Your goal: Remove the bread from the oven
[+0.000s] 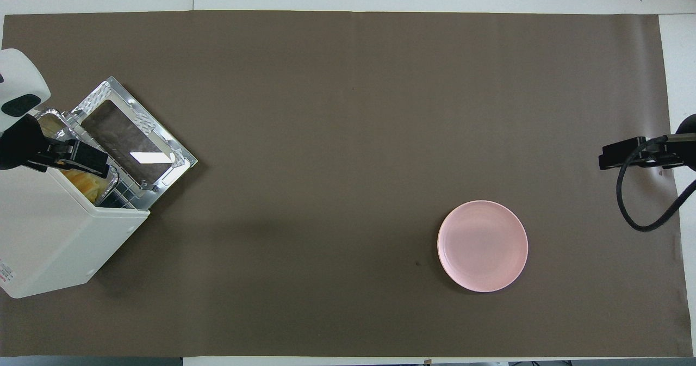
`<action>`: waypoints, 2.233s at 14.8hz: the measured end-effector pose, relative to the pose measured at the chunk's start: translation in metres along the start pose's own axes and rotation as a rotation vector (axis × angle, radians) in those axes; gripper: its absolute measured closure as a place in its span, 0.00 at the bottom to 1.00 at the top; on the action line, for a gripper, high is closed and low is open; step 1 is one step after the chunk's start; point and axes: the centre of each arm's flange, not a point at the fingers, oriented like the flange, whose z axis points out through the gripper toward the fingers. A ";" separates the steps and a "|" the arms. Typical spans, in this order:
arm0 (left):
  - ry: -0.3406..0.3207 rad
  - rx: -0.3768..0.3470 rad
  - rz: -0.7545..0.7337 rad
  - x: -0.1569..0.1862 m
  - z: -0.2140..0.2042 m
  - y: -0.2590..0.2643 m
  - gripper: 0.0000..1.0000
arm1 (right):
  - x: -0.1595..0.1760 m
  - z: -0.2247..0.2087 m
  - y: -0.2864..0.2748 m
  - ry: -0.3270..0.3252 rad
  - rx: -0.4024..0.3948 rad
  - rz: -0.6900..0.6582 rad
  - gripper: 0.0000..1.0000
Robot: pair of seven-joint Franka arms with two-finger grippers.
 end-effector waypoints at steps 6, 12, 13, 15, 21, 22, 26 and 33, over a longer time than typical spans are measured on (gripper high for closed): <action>0.006 0.001 0.000 0.001 -0.001 0.000 0.00 | 0.000 0.000 0.000 0.000 0.000 0.000 0.00; -0.002 -0.004 -0.071 -0.003 -0.001 -0.011 0.00 | 0.000 0.000 0.000 0.000 0.000 0.000 0.00; 0.001 -0.013 -0.110 -0.003 -0.002 -0.018 0.00 | 0.000 0.000 0.000 0.000 0.000 0.000 0.00; 0.004 -0.028 -0.163 0.006 -0.002 -0.027 0.00 | 0.000 0.000 0.000 0.000 0.000 0.000 0.00; -0.023 0.038 -0.481 0.121 0.057 -0.037 0.00 | 0.000 0.000 0.000 0.000 0.000 0.000 0.00; -0.017 0.044 -0.566 0.132 0.066 -0.039 0.00 | 0.000 0.000 0.000 0.000 0.000 0.000 0.00; 0.031 0.129 -0.811 0.149 0.090 -0.050 0.00 | 0.000 0.000 0.000 0.000 0.000 0.000 0.00; 0.035 0.288 -0.900 0.151 0.155 -0.051 0.00 | 0.000 0.000 0.000 0.000 0.000 0.000 0.00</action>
